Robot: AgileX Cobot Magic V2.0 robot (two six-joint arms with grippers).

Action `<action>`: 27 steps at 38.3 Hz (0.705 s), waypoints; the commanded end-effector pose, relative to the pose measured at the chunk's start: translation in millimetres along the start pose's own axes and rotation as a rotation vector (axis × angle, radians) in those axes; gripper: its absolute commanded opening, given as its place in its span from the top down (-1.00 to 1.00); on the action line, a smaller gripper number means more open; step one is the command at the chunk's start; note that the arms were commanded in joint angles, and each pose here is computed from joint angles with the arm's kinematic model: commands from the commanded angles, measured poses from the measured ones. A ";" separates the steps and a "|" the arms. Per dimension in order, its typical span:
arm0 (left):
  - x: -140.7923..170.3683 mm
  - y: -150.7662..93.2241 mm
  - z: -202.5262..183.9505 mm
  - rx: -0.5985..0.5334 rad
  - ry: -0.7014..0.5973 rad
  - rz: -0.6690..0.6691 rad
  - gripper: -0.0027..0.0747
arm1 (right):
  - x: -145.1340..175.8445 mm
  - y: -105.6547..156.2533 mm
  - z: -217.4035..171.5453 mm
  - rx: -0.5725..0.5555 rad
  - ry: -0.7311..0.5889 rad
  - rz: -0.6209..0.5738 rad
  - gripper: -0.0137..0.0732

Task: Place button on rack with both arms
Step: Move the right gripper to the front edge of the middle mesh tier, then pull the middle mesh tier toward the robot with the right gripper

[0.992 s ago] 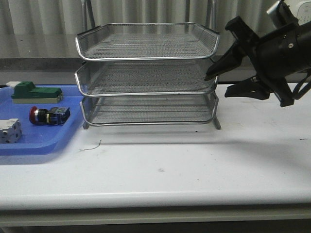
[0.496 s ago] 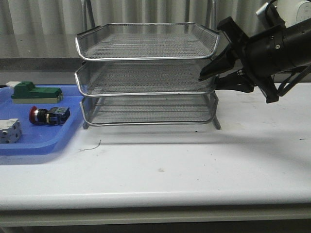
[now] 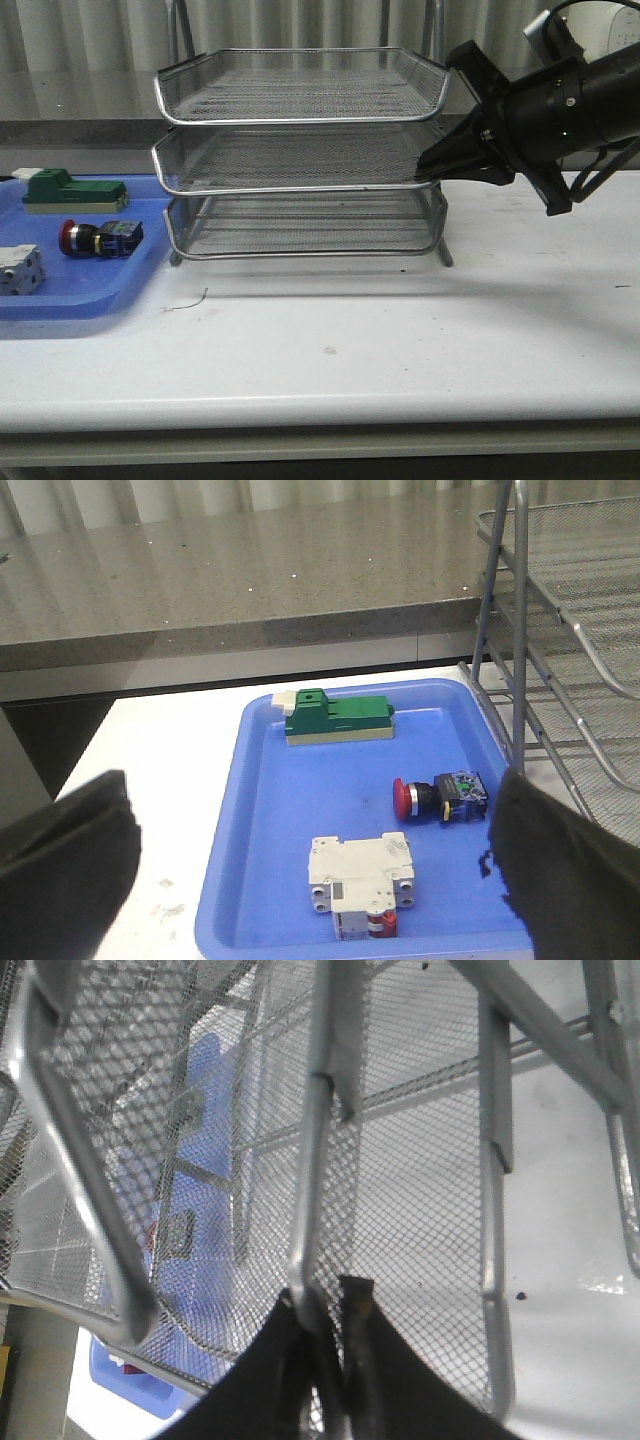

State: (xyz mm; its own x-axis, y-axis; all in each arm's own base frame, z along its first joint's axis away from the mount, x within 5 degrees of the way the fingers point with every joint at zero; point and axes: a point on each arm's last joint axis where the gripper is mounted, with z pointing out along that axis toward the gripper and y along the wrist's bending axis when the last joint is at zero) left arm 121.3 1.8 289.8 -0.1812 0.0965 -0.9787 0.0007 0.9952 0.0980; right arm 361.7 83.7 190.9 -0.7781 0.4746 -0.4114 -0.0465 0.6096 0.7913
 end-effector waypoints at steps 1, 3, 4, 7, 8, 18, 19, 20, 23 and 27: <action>-18.1 1.3 -0.8 -0.004 -0.102 -0.009 -0.81 | -10.5 28.5 -12.1 -0.155 -0.035 0.005 0.76; -18.1 1.3 -0.8 -0.004 -0.102 -0.009 -0.81 | -8.1 30.0 -14.5 -0.164 -0.029 -0.004 0.76; -18.1 1.3 -0.8 -0.004 -0.102 -0.009 -0.81 | -6.7 30.5 -15.8 -0.168 -0.027 -0.012 0.76; -18.1 1.3 -0.8 -0.004 -0.102 -0.009 -0.81 | 0.2 31.2 -21.7 -0.173 -0.019 -0.033 0.76; -18.1 1.3 -0.8 -0.004 -0.102 -0.009 -0.81 | 3.2 30.8 -23.7 -0.172 -0.015 -0.035 0.76; -18.1 1.3 -0.8 -0.004 -0.102 -0.009 -0.81 | 33.2 24.8 -40.3 -0.179 0.034 -0.058 0.76; -18.1 1.3 -0.8 -0.004 -0.102 -0.009 -0.81 | 36.7 23.9 -42.2 -0.179 0.039 -0.061 0.76; -18.1 1.3 -0.8 -0.004 -0.102 -0.009 -0.81 | 40.4 22.7 -43.9 -0.179 0.045 -0.062 0.76; -18.1 1.3 -0.8 -0.004 -0.102 -0.009 -0.81 | 51.6 19.4 -49.3 -0.179 0.064 -0.069 0.76; -18.1 1.3 -0.8 -0.004 -0.102 -0.009 -0.81 | 66.5 14.7 -57.0 -0.173 0.084 -0.074 0.76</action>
State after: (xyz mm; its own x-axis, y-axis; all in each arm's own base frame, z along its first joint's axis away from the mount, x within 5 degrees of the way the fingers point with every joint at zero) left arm 121.3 1.8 289.8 -0.1812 0.0965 -0.9787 0.0007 0.9952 0.0980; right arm 284.5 83.1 179.7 -0.8365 0.3570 -0.4157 -0.1236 0.6162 0.7778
